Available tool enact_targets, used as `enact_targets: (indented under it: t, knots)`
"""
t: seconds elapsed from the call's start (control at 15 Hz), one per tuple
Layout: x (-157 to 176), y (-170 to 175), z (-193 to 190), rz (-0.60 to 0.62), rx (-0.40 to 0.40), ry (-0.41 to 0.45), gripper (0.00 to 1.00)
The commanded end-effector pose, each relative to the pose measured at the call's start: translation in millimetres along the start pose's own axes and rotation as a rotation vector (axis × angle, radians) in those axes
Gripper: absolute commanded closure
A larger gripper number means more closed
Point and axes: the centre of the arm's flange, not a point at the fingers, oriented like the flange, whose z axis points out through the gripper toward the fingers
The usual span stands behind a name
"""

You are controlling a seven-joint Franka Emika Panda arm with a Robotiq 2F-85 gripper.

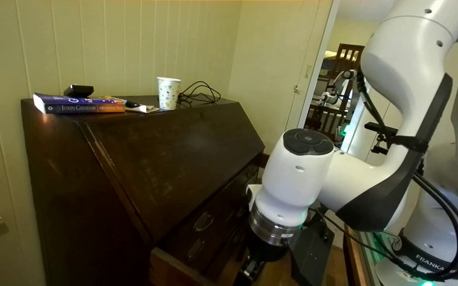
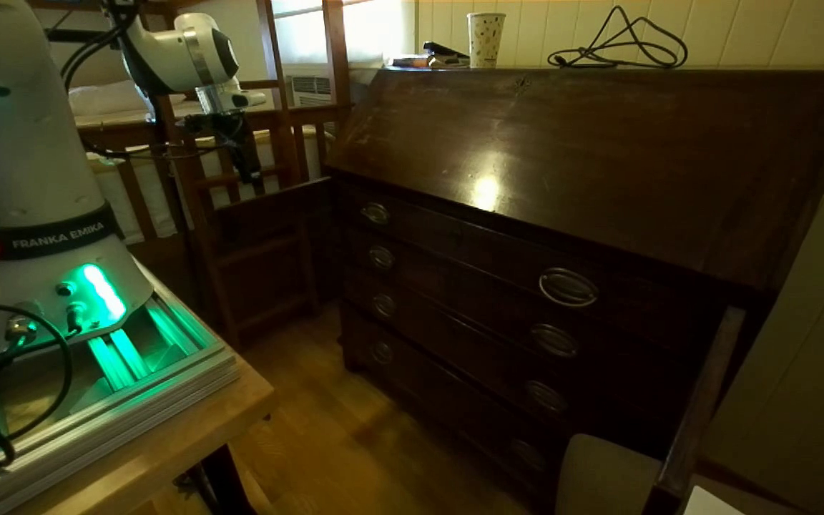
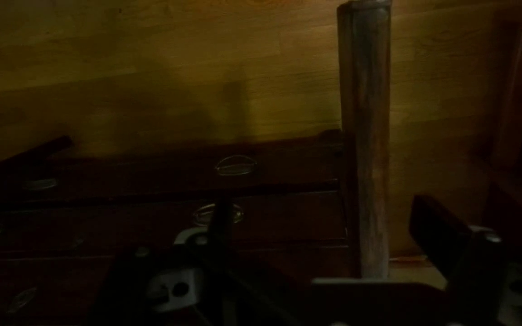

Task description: Push the wooden rail on the left backwards.

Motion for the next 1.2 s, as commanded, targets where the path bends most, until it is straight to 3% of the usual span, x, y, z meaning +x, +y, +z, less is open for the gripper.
enact_targets:
  t: [0.0,0.33,0.47,1.0,1.07,1.13]
  knots:
    - [12.5,-37.3,38.7,0.005,0.001,-0.041,0.00]
    - [13.8,-68.9,55.1,-0.014,0.013,-0.062,0.00]
    - [10.0,-51.8,47.0,-0.011,0.012,-0.065,0.00]
    - [3.9,-55.6,63.6,-0.002,-0.040,-0.045,0.00]
    - [4.2,-54.7,65.2,-0.002,-0.048,-0.043,0.03]
    - [3.7,-55.7,66.4,-0.004,-0.047,-0.034,0.26]
